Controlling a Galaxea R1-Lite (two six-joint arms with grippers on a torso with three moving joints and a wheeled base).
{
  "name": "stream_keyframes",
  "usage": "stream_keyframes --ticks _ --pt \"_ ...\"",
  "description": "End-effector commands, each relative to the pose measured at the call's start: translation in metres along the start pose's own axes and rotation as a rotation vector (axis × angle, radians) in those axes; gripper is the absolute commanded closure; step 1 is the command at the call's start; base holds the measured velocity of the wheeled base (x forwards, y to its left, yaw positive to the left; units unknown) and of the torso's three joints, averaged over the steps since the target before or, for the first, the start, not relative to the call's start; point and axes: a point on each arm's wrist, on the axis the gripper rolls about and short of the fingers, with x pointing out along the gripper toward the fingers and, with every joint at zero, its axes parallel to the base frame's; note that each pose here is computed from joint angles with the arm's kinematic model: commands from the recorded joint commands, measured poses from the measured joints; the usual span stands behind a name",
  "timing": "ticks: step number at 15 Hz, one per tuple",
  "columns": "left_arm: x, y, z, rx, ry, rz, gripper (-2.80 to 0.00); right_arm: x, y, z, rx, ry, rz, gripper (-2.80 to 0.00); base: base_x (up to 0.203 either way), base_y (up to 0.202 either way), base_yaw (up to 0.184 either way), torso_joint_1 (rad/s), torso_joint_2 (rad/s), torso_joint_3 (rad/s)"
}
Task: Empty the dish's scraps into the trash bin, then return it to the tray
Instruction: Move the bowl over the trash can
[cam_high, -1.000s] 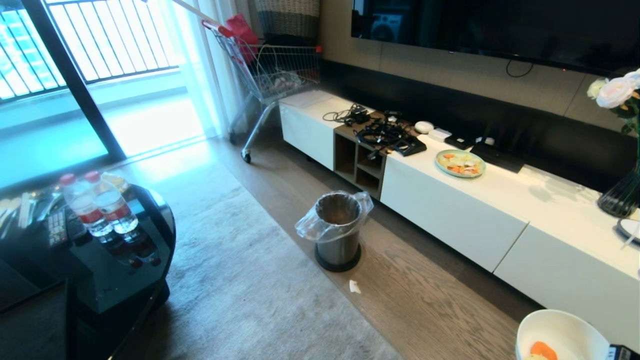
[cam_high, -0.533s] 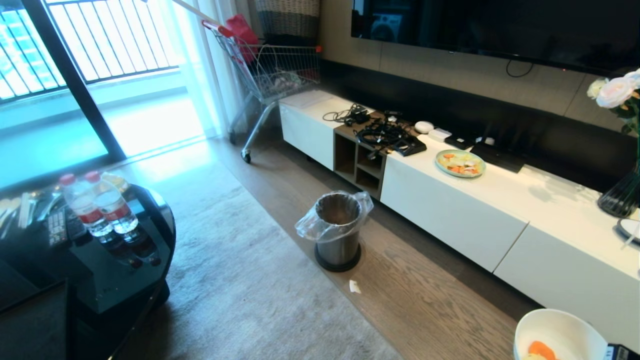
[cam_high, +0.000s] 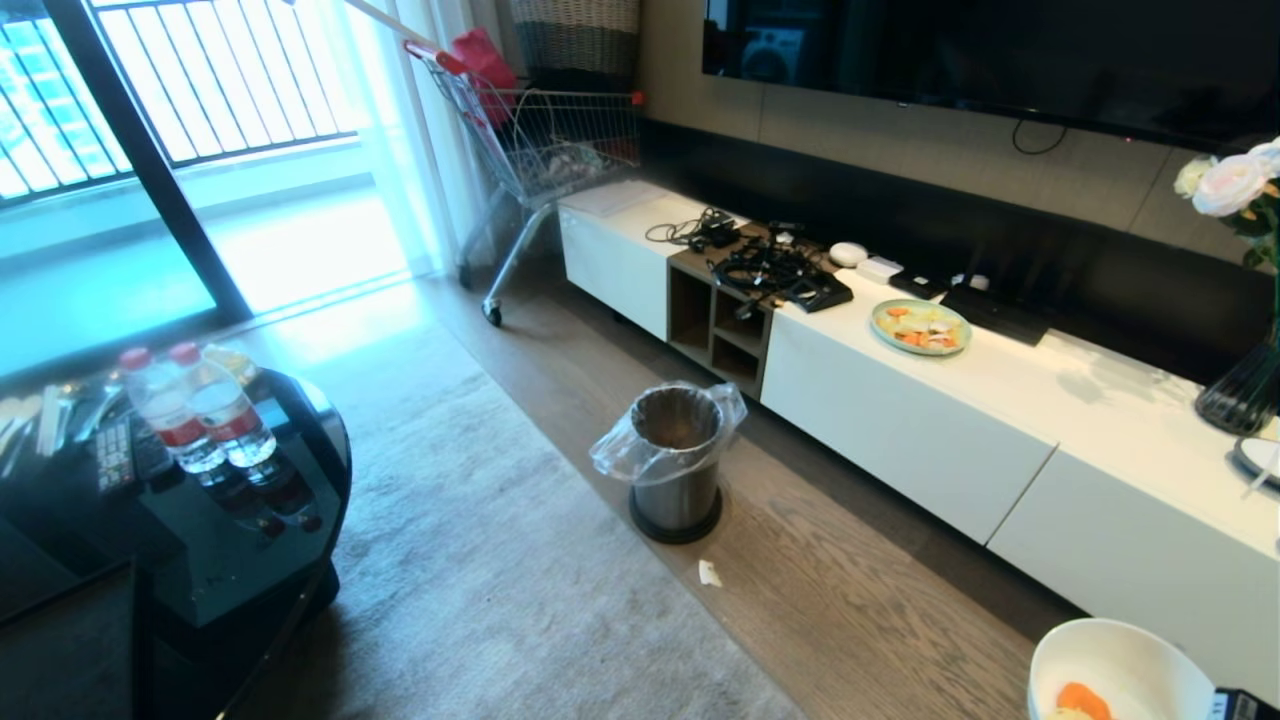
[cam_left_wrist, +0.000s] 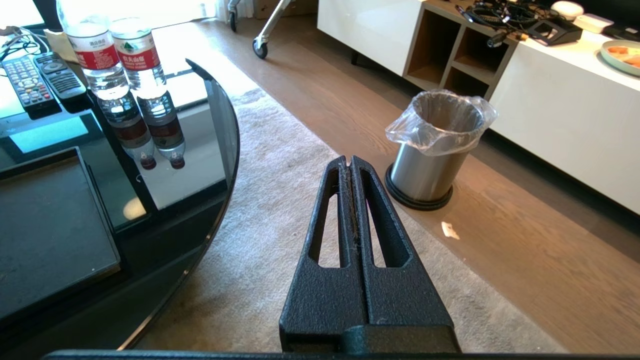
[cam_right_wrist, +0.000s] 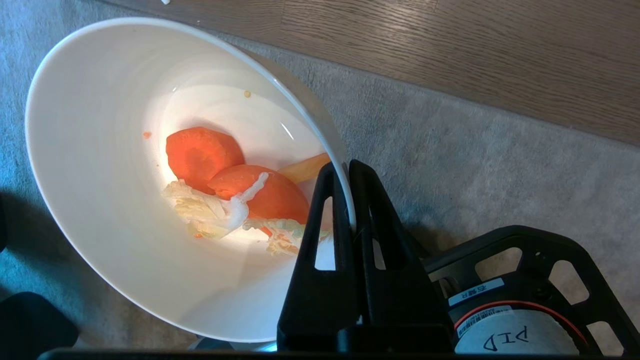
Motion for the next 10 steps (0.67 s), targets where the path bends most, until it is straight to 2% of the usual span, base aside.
stream_keyframes --ticks 1,10 --pt "0.0 0.0 0.0 -0.002 -0.001 0.001 0.0 0.0002 0.0001 -0.0001 0.004 0.0 -0.002 0.0 0.0 0.0 0.0 0.0 0.0 0.0" --pt "0.0 0.0 0.0 0.0 -0.001 0.001 0.0 0.0004 0.0 -0.0011 -0.002 0.005 0.0 0.0 0.01 0.0 0.0 -0.001 0.0 0.001"
